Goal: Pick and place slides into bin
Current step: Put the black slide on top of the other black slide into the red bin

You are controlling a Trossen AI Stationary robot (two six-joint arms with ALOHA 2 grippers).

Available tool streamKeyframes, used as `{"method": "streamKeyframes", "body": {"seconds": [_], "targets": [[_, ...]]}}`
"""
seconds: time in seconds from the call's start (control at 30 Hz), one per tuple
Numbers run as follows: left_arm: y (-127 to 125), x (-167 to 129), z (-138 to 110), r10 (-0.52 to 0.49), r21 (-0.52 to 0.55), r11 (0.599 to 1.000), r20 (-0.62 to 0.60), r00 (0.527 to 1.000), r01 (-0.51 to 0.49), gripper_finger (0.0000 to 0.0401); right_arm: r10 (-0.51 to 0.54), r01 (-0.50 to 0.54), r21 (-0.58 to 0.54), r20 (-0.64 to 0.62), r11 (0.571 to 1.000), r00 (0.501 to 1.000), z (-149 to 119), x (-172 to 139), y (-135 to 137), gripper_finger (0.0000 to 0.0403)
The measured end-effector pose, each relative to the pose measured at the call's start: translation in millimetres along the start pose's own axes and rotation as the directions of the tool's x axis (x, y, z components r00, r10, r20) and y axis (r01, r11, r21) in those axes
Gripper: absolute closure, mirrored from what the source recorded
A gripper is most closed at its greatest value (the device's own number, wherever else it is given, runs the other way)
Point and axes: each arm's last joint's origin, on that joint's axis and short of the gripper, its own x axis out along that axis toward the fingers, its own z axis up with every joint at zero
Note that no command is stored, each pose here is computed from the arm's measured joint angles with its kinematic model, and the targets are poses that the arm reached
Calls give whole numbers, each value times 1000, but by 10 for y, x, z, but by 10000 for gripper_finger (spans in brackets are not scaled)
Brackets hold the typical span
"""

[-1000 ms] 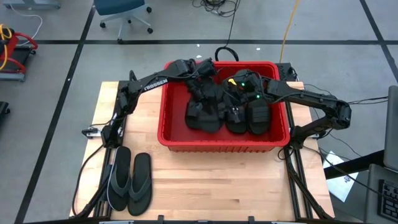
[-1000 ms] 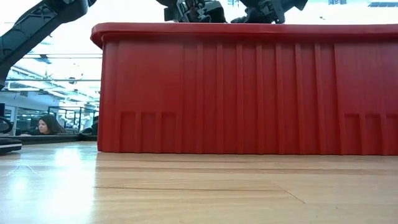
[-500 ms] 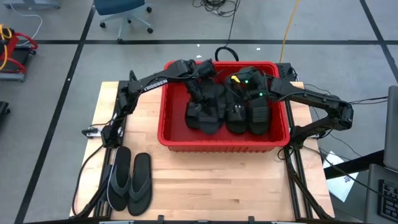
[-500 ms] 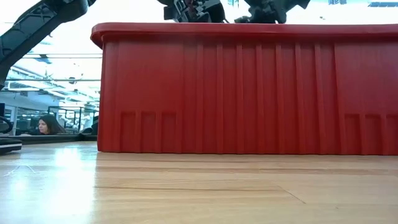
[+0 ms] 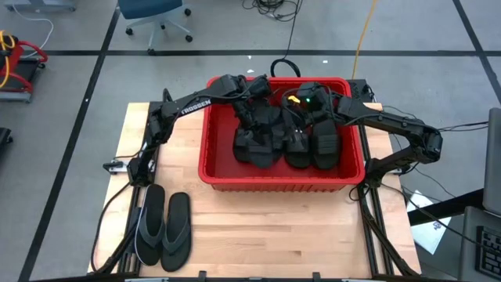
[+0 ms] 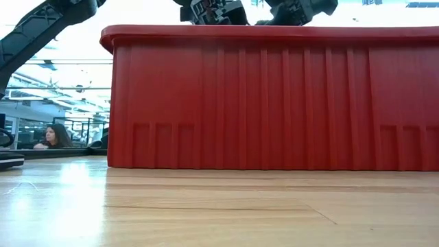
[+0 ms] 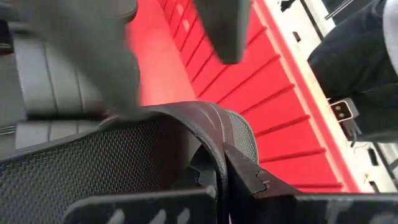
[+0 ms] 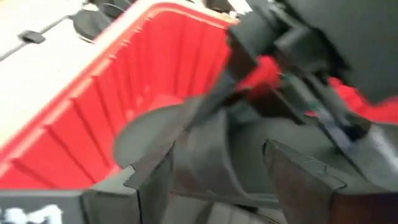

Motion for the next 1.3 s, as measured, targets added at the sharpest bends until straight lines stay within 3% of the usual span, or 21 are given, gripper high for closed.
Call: {"method": "streamKeyframes", "body": {"seconds": [0.13, 0.33, 0.43, 0.53, 0.67, 0.8, 0.93, 1.07, 1.3], "targets": [[55, -43, 1, 26, 4, 1000, 22, 999, -26, 399, 69, -69, -19, 26, 997, 997, 14, 36, 47, 174], [99, -92, 27, 47, -27, 999, 59, 997, -45, 399, 29, -30, -17, -35, 999, 999, -9, 114, 60, 179], [105, -100, 30, 50, -51, 998, 64, 997, -47, 400, -22, 20, -39, -55, 999, 998, 2, 115, 53, 180], [146, -143, 28, 59, -77, 996, 85, 995, -53, 398, -142, 137, -68, -88, 988, 986, 39, 49, 47, 185], [189, -266, 46, 41, -155, 988, 162, 986, -15, 399, -384, 364, -150, -134, 919, 914, 144, -140, 71, 192], [195, -537, 67, 79, -197, 980, 250, 965, -29, 398, -530, 494, -230, -135, 839, 837, 269, -328, 191, 189], [279, -784, 78, 138, -266, 963, 343, 929, -45, 399, -592, 561, -222, -115, 798, 797, 349, -493, 297, 183], [421, -993, 68, 155, -356, 934, 440, 885, 14, 398, -636, 606, -219, -100, 764, 765, 415, -531, 381, 181], [453, -1082, 165, 143, -347, 936, 530, 836, 60, 398, -725, 680, -258, -173, 687, 667, 393, -412, 327, 185]]}}
